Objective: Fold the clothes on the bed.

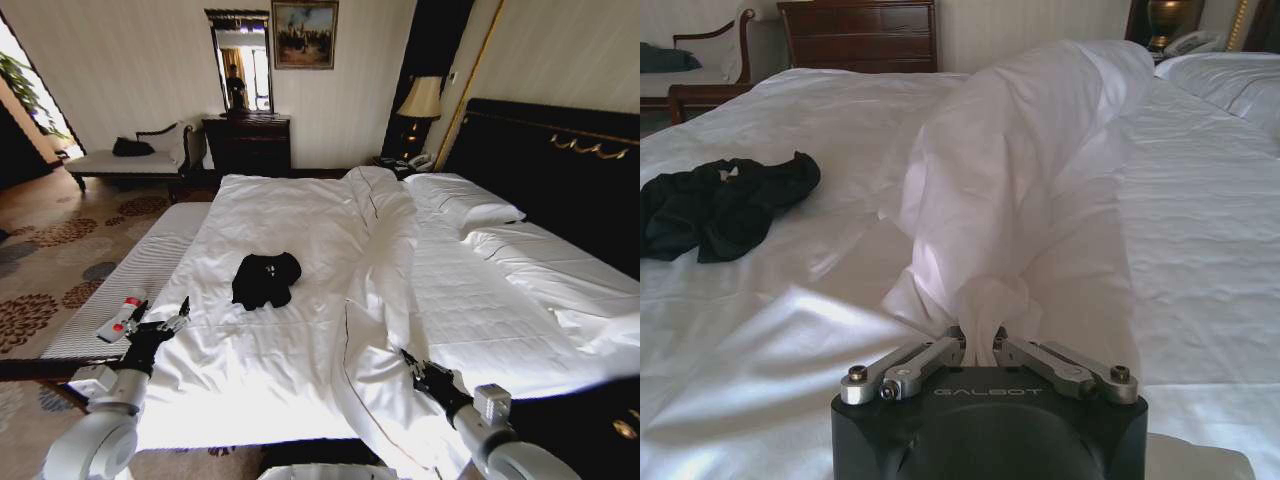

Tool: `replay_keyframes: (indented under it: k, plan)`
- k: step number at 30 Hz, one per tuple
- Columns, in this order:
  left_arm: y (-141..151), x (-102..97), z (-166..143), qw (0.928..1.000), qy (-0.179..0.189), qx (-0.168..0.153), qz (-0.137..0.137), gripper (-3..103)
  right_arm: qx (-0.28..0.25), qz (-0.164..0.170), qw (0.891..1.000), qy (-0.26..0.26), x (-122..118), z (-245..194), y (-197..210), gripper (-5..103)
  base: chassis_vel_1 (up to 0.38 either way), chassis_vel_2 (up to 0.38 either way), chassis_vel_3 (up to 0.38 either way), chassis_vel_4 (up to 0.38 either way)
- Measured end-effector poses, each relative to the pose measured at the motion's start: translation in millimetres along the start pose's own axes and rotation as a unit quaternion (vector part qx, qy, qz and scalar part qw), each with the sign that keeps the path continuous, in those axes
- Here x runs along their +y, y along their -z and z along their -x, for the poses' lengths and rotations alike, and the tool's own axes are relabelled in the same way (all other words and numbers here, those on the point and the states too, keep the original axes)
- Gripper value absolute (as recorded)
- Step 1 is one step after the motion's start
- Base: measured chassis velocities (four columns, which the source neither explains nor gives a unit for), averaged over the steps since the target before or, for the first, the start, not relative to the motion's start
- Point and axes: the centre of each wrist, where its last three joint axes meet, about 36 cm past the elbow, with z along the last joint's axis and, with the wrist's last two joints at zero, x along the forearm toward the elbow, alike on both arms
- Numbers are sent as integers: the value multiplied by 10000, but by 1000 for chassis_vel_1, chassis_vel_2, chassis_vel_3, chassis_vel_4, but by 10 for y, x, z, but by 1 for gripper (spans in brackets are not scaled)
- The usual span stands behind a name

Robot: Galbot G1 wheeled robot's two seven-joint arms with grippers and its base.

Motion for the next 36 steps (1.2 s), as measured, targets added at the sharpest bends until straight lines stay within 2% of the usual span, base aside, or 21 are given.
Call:
replay_keyframes:
  k: [5, 11, 15, 16, 19, 20, 22, 24, 25, 29, 30, 35, 36]
  plan:
    - [1, 9, 29, 10000, 40, -18, -29, 100, -235, 318, 9987, -310, -38, -49, 71, 1, 0, 0, 0, 0]
    - [8, 24, 45, 9999, 78, -24, -64, 100, -415, 436, 9959, -675, -144, -67, 110, 1, 0, 0, 0, 0]
    - [18, 55, 29, 9998, 169, -41, -72, 100, -696, 608, 9883, -1215, -363, -102, 170, 1, 0, 0, 0, 0]
    - [18, 55, 29, 9998, 169, -41, -72, 100, -696, 608, 9883, -1215, -363, -102, 170, 1, 0, 0, 0, 0]
    - [7, 65, 35, 9997, 226, -42, -118, 100, -762, 874, 9745, -1919, -695, -169, 60, 1, 0, 0, 0, 0]
    - [7, 65, 35, 9997, 226, -42, -118, 100, -762, 874, 9745, -1919, -695, -169, 60, 1, 0, 0, 0, 0]
    - [-5, 62, 31, 9997, 224, -19, -119, 100, -862, 1278, 9620, -2256, -981, -308, 26, 1, 0, 0, 0, 0]
    - [-9, 62, 31, 9997, 220, -10, -110, 100, -953, 1501, 9521, -2487, -1223, -429, 13, 1, 0, 0, 0, 0]
    - [-9, 62, 31, 9997, 220, -10, -110, 100, -953, 1501, 9521, -2487, -1223, -429, 13, 1, 0, 0, 0, 0]
    - [-16, 69, 38, 9997, 216, 3, -90, 100, -1125, 1722, 9353, -2881, -1673, -594, 22, 1, 0, 0, 0, 0]
    - [-16, 69, 38, 9997, 216, 3, -90, 100, -1125, 1722, 9353, -2881, -1673, -594, 22, 1, 0, 0, 0, 0]
    - [-6, 39, 59, 9997, 212, 8, -90, 100, -1157, 1740, 9243, -3195, -2021, -584, -11, 1, 0, 0, 0, 0]
    - [-6, 39, 59, 9997, 212, 8, -90, 100, -1157, 1740, 9243, -3195, -2021, -584, -11, 1, 0, 0, 0, 0]
